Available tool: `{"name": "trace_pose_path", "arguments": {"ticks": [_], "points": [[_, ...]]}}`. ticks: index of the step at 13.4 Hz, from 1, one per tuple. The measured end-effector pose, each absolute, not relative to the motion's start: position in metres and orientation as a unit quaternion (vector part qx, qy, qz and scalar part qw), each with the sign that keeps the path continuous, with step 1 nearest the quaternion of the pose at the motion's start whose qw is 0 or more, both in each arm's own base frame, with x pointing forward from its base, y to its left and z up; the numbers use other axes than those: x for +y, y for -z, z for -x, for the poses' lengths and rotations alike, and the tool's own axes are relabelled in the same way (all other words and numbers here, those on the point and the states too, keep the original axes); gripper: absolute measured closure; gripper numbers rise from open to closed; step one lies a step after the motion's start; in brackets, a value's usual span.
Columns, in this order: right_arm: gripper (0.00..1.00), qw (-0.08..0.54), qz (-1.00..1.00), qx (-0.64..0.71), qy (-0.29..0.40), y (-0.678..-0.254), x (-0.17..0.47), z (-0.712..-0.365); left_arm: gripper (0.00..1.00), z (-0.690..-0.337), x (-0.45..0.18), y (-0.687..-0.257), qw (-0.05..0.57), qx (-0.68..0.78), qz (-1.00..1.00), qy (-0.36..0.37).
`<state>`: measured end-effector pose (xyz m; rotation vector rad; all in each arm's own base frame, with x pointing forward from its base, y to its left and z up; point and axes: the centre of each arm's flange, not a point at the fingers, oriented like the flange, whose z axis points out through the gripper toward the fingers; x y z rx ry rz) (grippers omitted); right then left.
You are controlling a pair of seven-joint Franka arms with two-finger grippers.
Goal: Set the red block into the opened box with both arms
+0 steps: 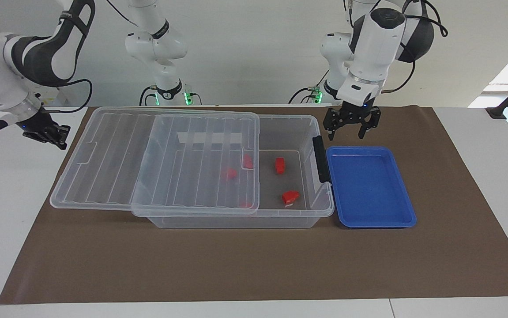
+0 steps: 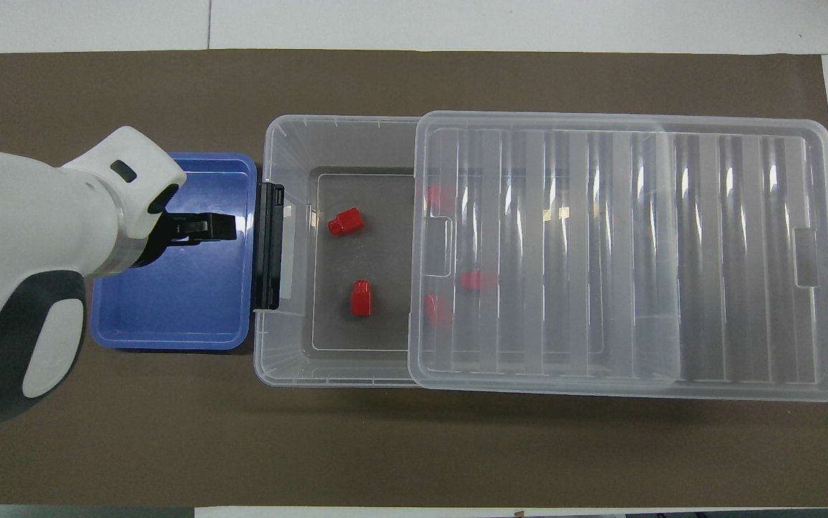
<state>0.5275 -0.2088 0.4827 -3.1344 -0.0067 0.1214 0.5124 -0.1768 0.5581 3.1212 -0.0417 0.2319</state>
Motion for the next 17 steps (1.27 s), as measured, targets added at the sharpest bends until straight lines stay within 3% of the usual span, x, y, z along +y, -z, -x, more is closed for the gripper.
{"name": "trace_pose_path", "arguments": {"ticks": [7,17], "points": [[0.99,0.003,0.999,-0.020,-0.041,-0.463,-0.189,-0.532,0.00,-0.557,-0.097,-0.614,0.013,0.018,-0.998,-0.051],[0.99,0.002,0.999,-0.016,-0.038,-0.463,-0.152,-0.544,0.00,-0.551,-0.087,-0.615,0.011,-0.016,-1.000,-0.018]]}}
